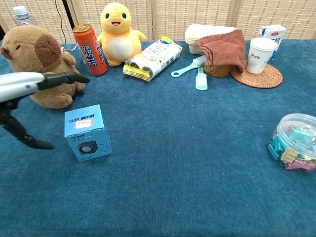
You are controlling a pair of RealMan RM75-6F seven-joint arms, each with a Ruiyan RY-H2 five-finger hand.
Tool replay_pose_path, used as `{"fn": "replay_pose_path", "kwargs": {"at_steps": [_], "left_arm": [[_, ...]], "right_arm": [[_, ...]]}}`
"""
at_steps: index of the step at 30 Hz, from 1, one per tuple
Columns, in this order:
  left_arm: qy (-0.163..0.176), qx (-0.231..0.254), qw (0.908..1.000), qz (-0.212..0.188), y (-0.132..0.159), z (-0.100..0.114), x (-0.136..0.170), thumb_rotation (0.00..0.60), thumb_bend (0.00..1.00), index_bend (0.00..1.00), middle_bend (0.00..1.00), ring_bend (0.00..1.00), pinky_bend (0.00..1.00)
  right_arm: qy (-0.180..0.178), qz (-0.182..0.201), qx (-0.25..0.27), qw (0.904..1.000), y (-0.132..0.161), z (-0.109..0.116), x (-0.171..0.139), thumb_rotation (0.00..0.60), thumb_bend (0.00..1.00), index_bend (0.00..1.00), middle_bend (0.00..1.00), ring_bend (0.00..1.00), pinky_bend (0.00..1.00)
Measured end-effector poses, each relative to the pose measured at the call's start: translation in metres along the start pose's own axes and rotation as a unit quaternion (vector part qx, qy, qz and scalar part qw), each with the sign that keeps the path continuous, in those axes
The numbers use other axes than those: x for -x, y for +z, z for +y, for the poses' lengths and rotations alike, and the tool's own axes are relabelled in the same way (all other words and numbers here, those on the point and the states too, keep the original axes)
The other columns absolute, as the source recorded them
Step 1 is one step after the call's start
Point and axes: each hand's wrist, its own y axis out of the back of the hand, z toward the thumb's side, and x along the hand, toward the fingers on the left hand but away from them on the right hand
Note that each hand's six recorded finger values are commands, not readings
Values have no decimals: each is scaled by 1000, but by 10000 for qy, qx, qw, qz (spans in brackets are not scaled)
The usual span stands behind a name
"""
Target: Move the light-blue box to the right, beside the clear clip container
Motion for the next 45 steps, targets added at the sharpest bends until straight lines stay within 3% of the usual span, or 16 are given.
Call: {"fn": "replay_pose_path", "kwargs": {"at_steps": [2, 4, 5, 6, 8, 10, 12, 19, 28, 35, 41, 43, 45], "left_arm": [[-77, 76, 9999, 2, 3, -5, -9, 600, 0, 0, 0, 0, 35], [-143, 128, 9998, 26, 5, -10, -17, 600, 1, 0, 0, 2, 165], [-191, 154, 9997, 50, 6, -13, -22, 600, 10, 27, 16, 44, 285], [-226, 172, 9996, 68, 6, -16, -25, 600, 30, 104, 74, 123, 398], [-251, 205, 9994, 115, 7, -21, -32, 600, 81, 291, 221, 289, 536], [-211, 215, 9994, 150, 8, -25, -38, 600, 118, 410, 326, 380, 593], [-141, 176, 9996, 192, 9, -28, -43, 600, 138, 463, 373, 421, 607], [116, 133, 9997, 148, 22, -25, -52, 600, 144, 476, 387, 432, 607], [682, 225, 9957, -585, 80, 12, -72, 600, 124, 477, 387, 431, 606], [757, 174, 9903, -1148, 130, 19, -108, 600, 105, 479, 387, 426, 607], [698, -42, 9906, -1178, 148, 8, -144, 600, 105, 479, 387, 415, 606], [665, -67, 9913, -1133, 151, 3, -154, 600, 101, 470, 376, 386, 605], [622, -93, 9924, -1055, 152, -3, -162, 600, 72, 400, 219, 241, 534]], "right_arm": [[-5, -13, 26, 10000, -1, 1, 0, 600, 0, 0, 0, 0, 0], [-12, -32, 52, 10000, -2, 2, 1, 600, 0, 0, 0, 0, 0], [-14, -39, 60, 10000, -3, 2, 1, 600, 0, 0, 0, 0, 0], [-14, -44, 65, 10000, -3, 3, 1, 600, 0, 0, 0, 0, 0], [-4, -44, 66, 10000, -4, 3, 2, 600, 0, 0, 0, 0, 0], [17, -30, 70, 10000, -4, 2, 2, 600, 0, 0, 0, 0, 0], [22, -26, 76, 10000, -3, 2, 2, 600, 0, 0, 0, 0, 0], [-1, -35, 116, 9999, -4, 4, 2, 600, 0, 0, 0, 0, 0], [-19, -68, 136, 9999, -7, 6, 2, 600, 0, 0, 0, 0, 0], [0, -80, 98, 9999, -8, 5, 3, 600, 0, 0, 0, 0, 0], [18, -84, 49, 10000, -8, 5, 4, 600, 0, 0, 0, 0, 0], [31, -90, 56, 9999, -8, 4, 4, 600, 0, 0, 0, 0, 0], [37, -107, 65, 9999, -9, 5, 4, 600, 0, 0, 0, 0, 0]]}}
